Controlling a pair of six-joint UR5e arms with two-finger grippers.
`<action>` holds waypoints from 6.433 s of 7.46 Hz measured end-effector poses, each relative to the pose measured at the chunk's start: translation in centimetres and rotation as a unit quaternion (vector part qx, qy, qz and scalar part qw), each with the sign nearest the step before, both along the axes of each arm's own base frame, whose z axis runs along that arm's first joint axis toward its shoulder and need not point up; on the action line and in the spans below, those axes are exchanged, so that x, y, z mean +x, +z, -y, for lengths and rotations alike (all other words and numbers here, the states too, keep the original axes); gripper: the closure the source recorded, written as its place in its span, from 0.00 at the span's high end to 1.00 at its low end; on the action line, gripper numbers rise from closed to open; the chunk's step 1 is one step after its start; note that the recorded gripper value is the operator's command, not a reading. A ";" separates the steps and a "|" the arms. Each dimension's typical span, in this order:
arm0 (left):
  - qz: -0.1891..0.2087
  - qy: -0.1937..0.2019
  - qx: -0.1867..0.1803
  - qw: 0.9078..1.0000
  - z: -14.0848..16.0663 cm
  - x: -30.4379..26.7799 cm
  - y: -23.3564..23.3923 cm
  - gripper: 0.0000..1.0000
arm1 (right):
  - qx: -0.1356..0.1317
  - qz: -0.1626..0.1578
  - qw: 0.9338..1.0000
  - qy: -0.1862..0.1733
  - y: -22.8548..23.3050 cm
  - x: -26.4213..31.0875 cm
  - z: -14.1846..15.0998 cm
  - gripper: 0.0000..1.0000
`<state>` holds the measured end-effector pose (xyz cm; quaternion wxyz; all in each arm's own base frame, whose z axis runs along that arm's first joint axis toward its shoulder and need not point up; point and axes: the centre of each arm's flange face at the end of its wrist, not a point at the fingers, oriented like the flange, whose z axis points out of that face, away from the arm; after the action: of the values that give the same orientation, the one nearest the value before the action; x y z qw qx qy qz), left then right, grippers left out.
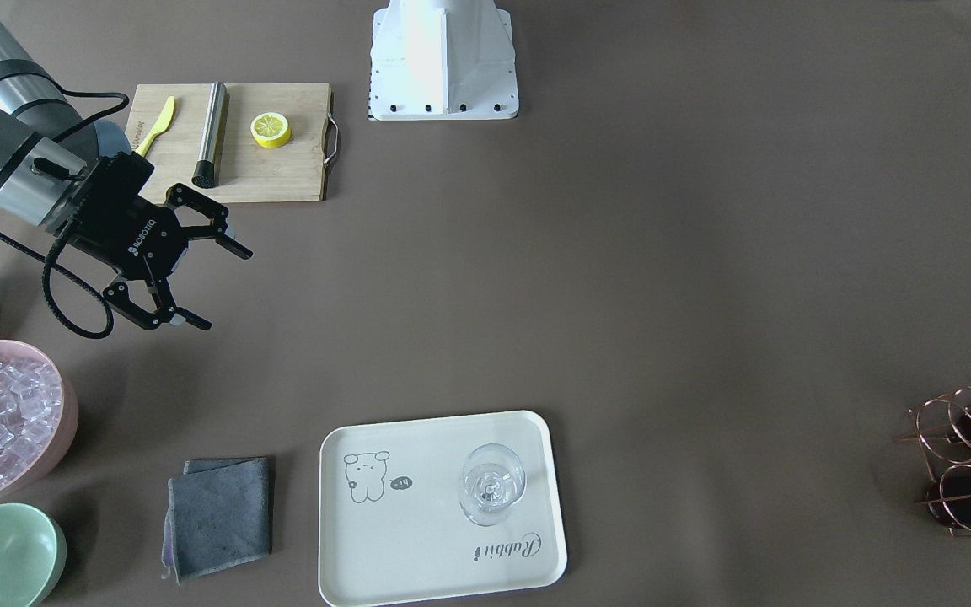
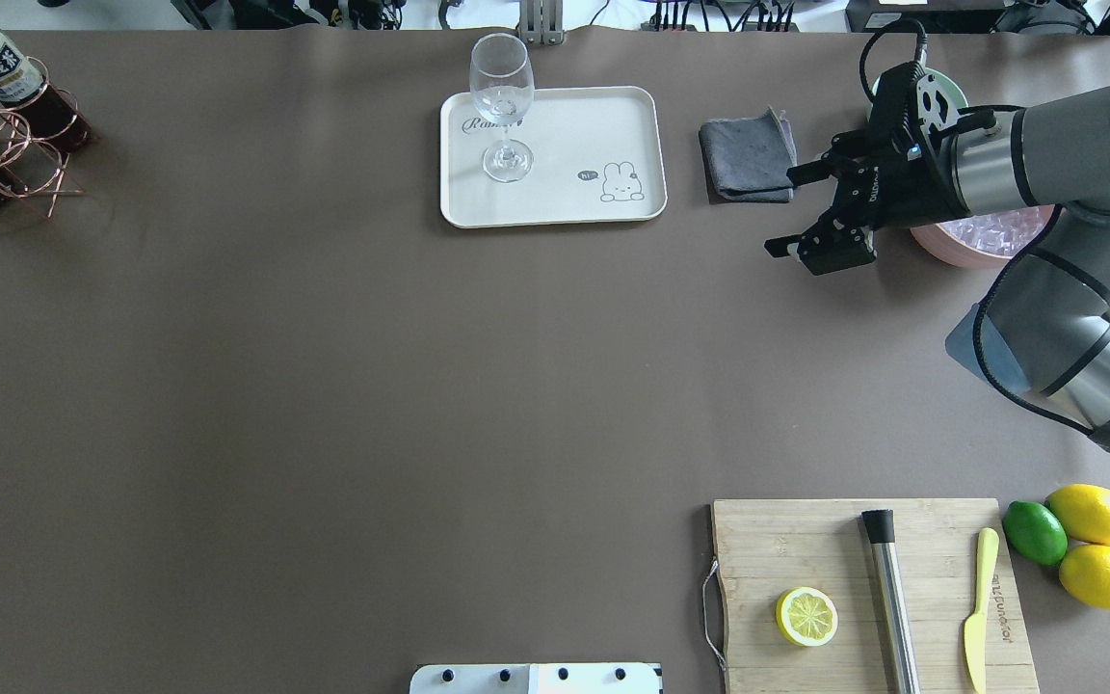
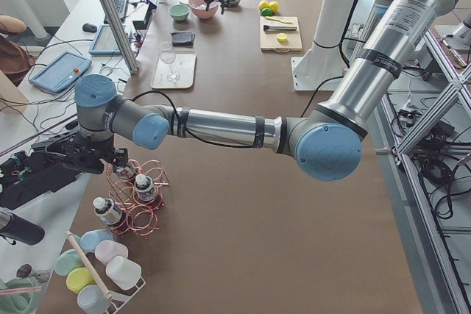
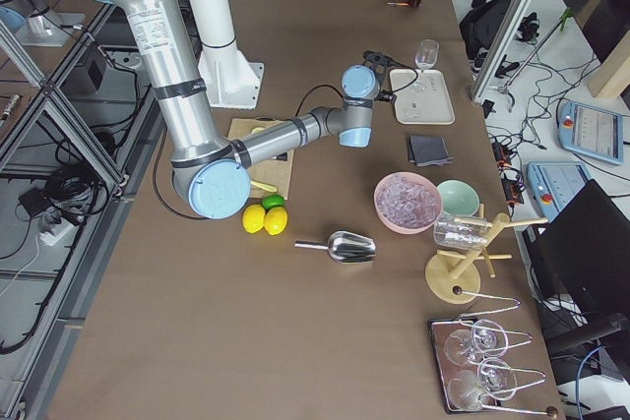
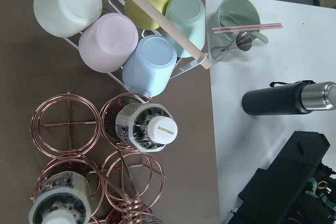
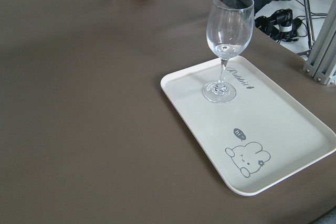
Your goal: Take tea from basket to plate
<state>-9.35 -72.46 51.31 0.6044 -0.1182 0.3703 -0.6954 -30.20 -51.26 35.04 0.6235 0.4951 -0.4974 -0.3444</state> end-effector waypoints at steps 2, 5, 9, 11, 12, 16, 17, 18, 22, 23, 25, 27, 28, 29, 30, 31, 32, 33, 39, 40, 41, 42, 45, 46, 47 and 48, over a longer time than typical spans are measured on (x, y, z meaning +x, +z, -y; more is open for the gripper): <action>-0.006 -0.001 -0.009 1.000 -0.1 1.1 0.3 0.92 | 0.005 0.051 0.999 0.008 0.2 -1.2 -1.1 1.00; -0.011 0.002 -0.020 1.000 -0.2 2.7 0.9 0.00 | 0.013 0.154 0.988 -0.006 0.0 -3.7 -3.8 1.00; -0.031 0.000 -0.019 0.999 -1.1 1.5 0.5 0.00 | 0.061 0.203 0.977 -0.012 -2.8 -4.0 -4.2 1.00; -0.037 -0.009 -0.007 0.999 -2.6 0.0 -1.7 0.00 | 0.093 0.198 0.976 -0.006 -2.8 -3.9 -4.2 0.99; -0.043 -0.013 -0.005 0.999 -4.8 0.0 -3.1 0.00 | 0.094 0.198 0.976 -0.005 -2.6 -3.8 -4.2 0.99; -0.087 0.001 0.015 0.996 -17.3 8.9 -18.5 0.00 | 0.083 0.202 0.976 -0.009 -2.7 -3.6 -4.4 0.99; -0.104 0.022 0.019 0.994 -19.7 13.4 -24.0 0.00 | 0.083 0.202 0.976 -0.008 -2.7 -3.6 -4.3 0.99; -0.124 0.047 0.011 0.991 -22.1 18.5 -29.0 0.00 | 0.084 0.202 0.976 -0.007 -2.7 -3.6 -4.3 0.99; -0.095 0.076 -0.003 0.993 -27.7 41.3 -46.7 0.00 | 0.082 0.204 0.976 0.000 -2.7 -3.5 -4.2 0.99; -0.090 0.077 -0.013 0.993 -27.5 44.9 -49.1 0.00 | 0.082 0.204 0.975 0.002 -2.6 -3.5 -4.1 0.99; -0.081 0.072 -0.028 0.994 -28.0 50.1 -51.6 0.00 | 0.081 0.204 0.976 0.003 -2.6 -3.4 -4.1 0.99; -0.076 0.074 -0.034 0.994 -29.4 53.5 -51.8 0.00 | 0.081 0.204 0.976 0.004 -2.6 -3.4 -4.2 0.99; -0.077 0.074 -0.035 0.994 -29.6 54.0 -51.7 0.00 | 0.081 0.204 0.976 0.003 -2.6 -3.4 -4.2 0.99; -0.078 0.074 -0.035 0.994 -29.8 54.3 -51.5 0.00 | 0.081 0.205 0.975 0.003 -2.6 -3.4 -4.2 0.99; -0.078 0.073 -0.035 0.994 -29.7 54.4 -51.2 0.00 | 0.081 0.205 0.975 0.004 -2.6 -3.5 -4.2 0.98; -0.079 0.072 -0.034 0.994 -29.6 54.3 -51.0 0.00 | 0.081 0.205 0.975 0.003 -2.7 -3.6 -4.2 0.98; -0.081 0.071 -0.033 0.994 -29.6 54.2 -51.0 0.00 | 0.079 0.204 0.976 -0.002 -2.6 -4.3 -4.5 0.98; -0.081 0.071 -0.033 0.994 -29.5 54.2 -51.0 0.00 | 0.075 0.204 0.976 -0.009 -2.6 -5.4 -5.0 0.98; -0.084 0.070 -0.031 0.994 -29.5 54.0 -51.2 0.00 | 0.079 0.212 0.974 -0.010 -4.7 -10.4 -7.1 0.98; -0.084 0.070 -0.031 0.994 -29.5 53.9 -51.2 0.00 | 0.092 0.208 0.974 -0.003 -4.9 -10.5 -6.9 0.98; -0.083 0.070 -0.031 0.994 -29.4 53.9 -51.2 0.00 | 0.105 0.205 0.973 0.005 -4.9 -10.6 -6.9 0.98; -0.083 0.069 -0.031 0.994 -29.4 53.9 -51.2 0.00 | 0.116 0.201 0.973 0.013 -4.9 -10.9 -7.0 0.98; -0.084 0.068 -0.030 0.994 -29.3 53.7 -51.3 0.00 | 0.132 0.185 0.973 0.034 -4.0 -11.8 -6.8 0.90; -0.085 0.068 -0.030 0.994 -29.2 53.5 -51.4 0.00 | 0.134 0.182 0.973 0.036 -3.9 -12.1 -6.8 0.79; -0.086 0.068 -0.029 0.994 -29.2 53.5 -51.5 0.00 | 0.135 0.181 0.973 0.037 -3.9 -12.2 -6.9 0.65; -0.085 0.067 -0.030 0.994 -29.2 53.4 -51.4 0.00 | 0.135 0.181 0.973 0.037 -3.8 -12.3 -6.9 0.60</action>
<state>44.08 -43.25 -0.10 0.6122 -0.2197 0.3911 -0.6512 -42.46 -44.37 31.20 0.4630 0.6471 -0.5318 -0.2899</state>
